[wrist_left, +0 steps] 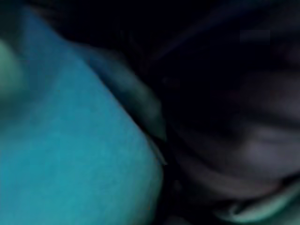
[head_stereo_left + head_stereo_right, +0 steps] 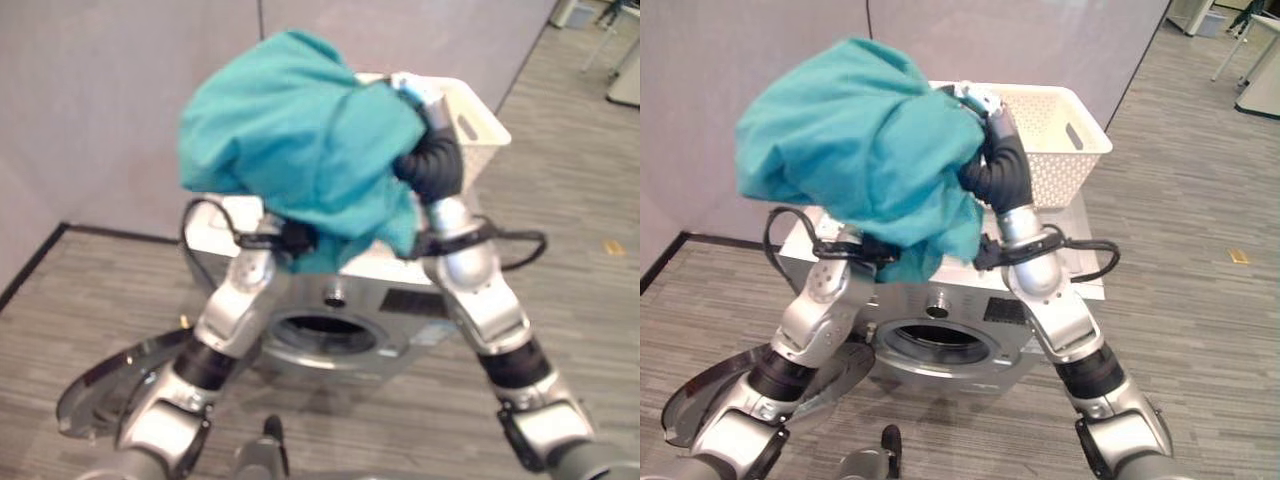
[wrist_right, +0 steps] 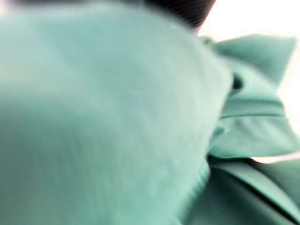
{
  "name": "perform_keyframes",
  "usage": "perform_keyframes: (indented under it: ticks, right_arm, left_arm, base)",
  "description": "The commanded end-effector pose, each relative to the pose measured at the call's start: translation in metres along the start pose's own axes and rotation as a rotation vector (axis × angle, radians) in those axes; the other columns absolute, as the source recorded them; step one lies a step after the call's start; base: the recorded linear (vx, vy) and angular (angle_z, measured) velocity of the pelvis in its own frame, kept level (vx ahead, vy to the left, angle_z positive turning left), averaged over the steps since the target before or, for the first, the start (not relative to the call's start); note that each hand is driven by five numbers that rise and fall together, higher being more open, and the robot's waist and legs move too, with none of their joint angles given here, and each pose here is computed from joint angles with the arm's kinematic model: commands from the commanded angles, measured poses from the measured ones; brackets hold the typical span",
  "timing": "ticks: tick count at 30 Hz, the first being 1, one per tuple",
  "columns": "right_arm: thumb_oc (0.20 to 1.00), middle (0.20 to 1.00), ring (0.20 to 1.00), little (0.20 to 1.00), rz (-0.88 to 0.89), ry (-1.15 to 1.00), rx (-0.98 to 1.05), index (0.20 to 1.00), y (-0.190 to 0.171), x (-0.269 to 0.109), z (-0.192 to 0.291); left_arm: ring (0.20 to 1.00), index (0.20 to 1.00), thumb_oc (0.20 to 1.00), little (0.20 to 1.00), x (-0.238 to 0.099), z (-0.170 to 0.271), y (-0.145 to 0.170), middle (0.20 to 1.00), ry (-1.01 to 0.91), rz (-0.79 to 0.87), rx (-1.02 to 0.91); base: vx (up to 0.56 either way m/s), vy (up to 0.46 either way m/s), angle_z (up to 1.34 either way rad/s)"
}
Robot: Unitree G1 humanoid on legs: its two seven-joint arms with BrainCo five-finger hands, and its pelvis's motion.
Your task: Grab the laundry basket,head to the washer,open it,put in the laundry and shut it.
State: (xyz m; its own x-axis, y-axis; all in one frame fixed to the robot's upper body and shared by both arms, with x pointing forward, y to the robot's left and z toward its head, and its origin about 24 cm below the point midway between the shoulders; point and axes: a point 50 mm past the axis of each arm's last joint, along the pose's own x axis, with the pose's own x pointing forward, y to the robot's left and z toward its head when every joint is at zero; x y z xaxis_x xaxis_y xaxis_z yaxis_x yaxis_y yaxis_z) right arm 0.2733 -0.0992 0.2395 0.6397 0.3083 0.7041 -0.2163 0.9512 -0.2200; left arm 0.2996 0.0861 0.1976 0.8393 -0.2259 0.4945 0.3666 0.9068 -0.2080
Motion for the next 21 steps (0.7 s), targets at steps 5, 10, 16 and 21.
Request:
perform_keyframes:
  ticks: [5,10,16,21]
  right_arm:
    - [1.0,1.0,1.0,1.0,-0.058,0.025,0.065,1.0,-0.004,-0.01,-0.01]
    - [1.0,1.0,1.0,1.0,-0.109,0.055,0.057,1.0,-0.011,-0.013,-0.016]
    - [1.0,1.0,1.0,1.0,-0.181,0.104,0.012,1.0,-0.026,-0.021,-0.024]
    - [1.0,1.0,1.0,1.0,-0.23,0.168,-0.036,1.0,-0.038,-0.033,-0.034]
  left_arm:
    - [0.2,0.2,0.2,0.2,0.007,0.012,-0.008,0.2,-0.128,-0.009,-0.018]
    - [0.2,0.2,0.2,0.2,0.007,0.013,-0.006,0.2,-0.132,0.001,-0.019]
    - [0.2,0.2,0.2,0.2,-0.001,0.017,0.006,0.2,-0.136,0.023,-0.009]
    - [0.2,0.2,0.2,0.2,-0.018,0.021,0.026,0.2,-0.137,0.076,-0.005]
  base:
    - [-0.01,0.001,-0.05]
    - [0.0,0.0,0.0]
    - [0.0,0.0,0.0]
    - [-0.01,-0.021,-0.01]
